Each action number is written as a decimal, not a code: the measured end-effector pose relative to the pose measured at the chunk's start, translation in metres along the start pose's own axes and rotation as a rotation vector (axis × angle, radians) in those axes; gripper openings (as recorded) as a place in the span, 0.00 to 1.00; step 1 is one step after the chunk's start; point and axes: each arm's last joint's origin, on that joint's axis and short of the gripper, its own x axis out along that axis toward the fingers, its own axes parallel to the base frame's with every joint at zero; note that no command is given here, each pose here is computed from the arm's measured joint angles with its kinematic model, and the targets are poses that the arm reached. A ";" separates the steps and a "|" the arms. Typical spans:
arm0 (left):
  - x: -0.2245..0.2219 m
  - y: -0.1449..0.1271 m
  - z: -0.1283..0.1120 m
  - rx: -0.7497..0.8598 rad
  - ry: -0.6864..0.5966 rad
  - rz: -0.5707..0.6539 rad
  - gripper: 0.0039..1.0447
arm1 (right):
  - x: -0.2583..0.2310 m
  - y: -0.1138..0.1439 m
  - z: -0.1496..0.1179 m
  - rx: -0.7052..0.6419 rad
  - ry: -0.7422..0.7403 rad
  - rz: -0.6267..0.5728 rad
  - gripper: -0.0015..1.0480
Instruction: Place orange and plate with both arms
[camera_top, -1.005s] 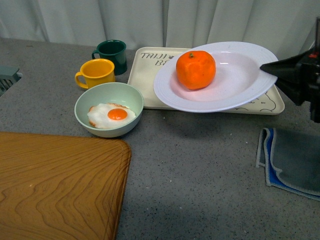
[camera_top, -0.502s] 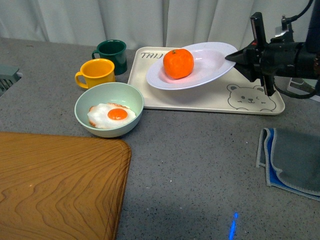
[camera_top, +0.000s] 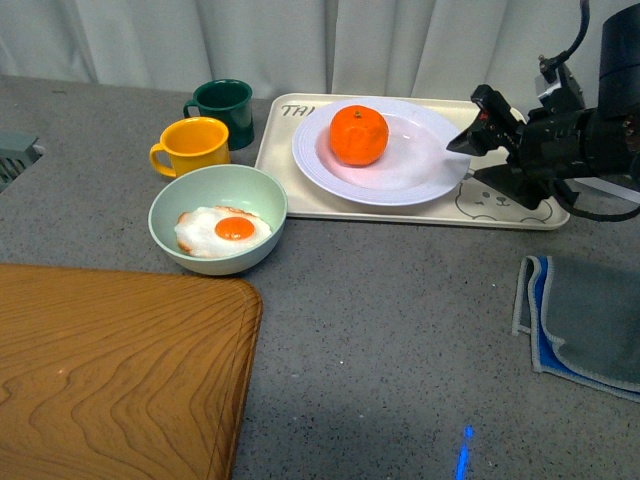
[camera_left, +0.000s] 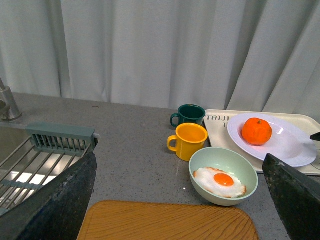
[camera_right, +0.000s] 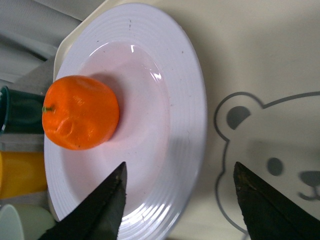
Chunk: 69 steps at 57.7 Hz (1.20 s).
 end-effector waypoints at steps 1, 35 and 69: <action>0.000 0.000 0.000 0.000 0.000 0.000 0.94 | -0.003 0.001 0.000 -0.017 -0.008 -0.005 0.61; 0.000 0.000 0.000 0.000 0.000 0.000 0.94 | -0.208 0.046 -0.076 -0.653 -0.762 -0.260 0.12; 0.000 0.000 0.000 0.000 0.000 0.000 0.94 | -0.271 0.031 -0.124 -0.657 -0.764 -0.266 0.01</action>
